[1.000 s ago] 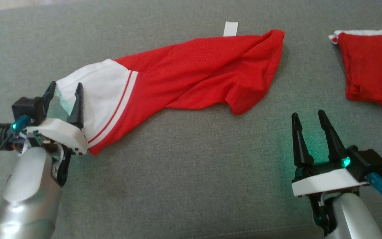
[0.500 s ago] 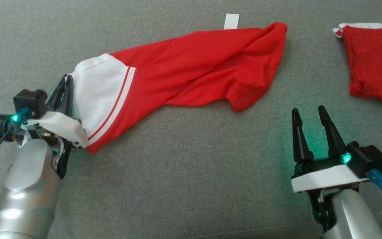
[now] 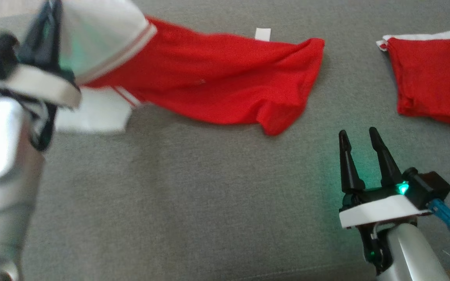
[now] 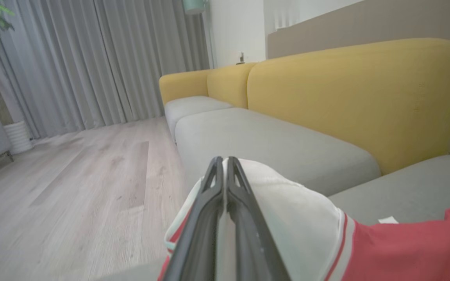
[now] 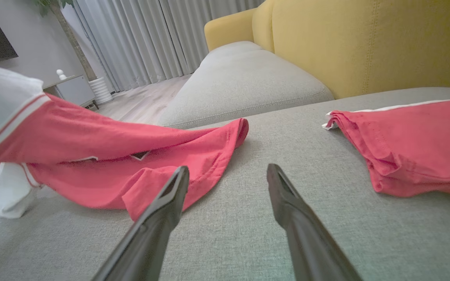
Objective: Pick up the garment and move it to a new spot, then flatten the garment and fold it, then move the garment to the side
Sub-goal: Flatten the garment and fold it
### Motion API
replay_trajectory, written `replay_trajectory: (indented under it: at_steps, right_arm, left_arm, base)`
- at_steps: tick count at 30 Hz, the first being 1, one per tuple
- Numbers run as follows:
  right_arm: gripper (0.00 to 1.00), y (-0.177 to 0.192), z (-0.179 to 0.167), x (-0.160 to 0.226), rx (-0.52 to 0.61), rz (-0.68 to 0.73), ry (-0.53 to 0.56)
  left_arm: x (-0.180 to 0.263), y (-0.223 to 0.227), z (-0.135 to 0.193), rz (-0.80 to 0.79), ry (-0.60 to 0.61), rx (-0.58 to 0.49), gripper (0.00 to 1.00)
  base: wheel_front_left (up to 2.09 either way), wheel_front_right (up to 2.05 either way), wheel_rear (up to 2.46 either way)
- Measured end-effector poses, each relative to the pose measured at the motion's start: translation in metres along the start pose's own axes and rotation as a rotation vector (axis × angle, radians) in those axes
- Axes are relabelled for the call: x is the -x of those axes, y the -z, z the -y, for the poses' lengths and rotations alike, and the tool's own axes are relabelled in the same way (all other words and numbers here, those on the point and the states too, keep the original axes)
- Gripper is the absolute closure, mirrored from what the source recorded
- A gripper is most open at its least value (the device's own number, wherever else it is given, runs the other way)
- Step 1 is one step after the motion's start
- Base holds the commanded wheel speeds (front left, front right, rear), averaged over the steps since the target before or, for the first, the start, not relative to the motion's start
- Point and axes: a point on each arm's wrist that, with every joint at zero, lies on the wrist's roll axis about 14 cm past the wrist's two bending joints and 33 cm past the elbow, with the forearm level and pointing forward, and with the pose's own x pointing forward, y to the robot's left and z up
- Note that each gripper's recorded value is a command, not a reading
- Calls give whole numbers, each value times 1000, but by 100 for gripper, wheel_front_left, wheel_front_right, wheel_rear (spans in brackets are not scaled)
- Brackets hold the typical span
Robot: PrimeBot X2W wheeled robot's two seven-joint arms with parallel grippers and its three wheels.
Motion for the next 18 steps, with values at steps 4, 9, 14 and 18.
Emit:
replay_trajectory:
  at_steps: [4,9,14,18]
  right_arm:
    - [0,-1,4,-2,-13,2,13]
    - [0,-4,13,-5,-28,12,39]
    - [0,6,28,-1,-41,-17,87]
    - [0,9,35,-2,-38,-27,105]
  left_arm:
    - [-29,-39,-8,40,17,-32,100]
    - [-63,-38,-28,-74,-5,-40,100]
    - [-85,10,-13,-220,40,-43,0]
    - [-99,24,2,-190,69,-23,0]
  base:
    - [0,0,0]
    - [0,0,0]
    - [0,0,0]
    - [0,0,0]
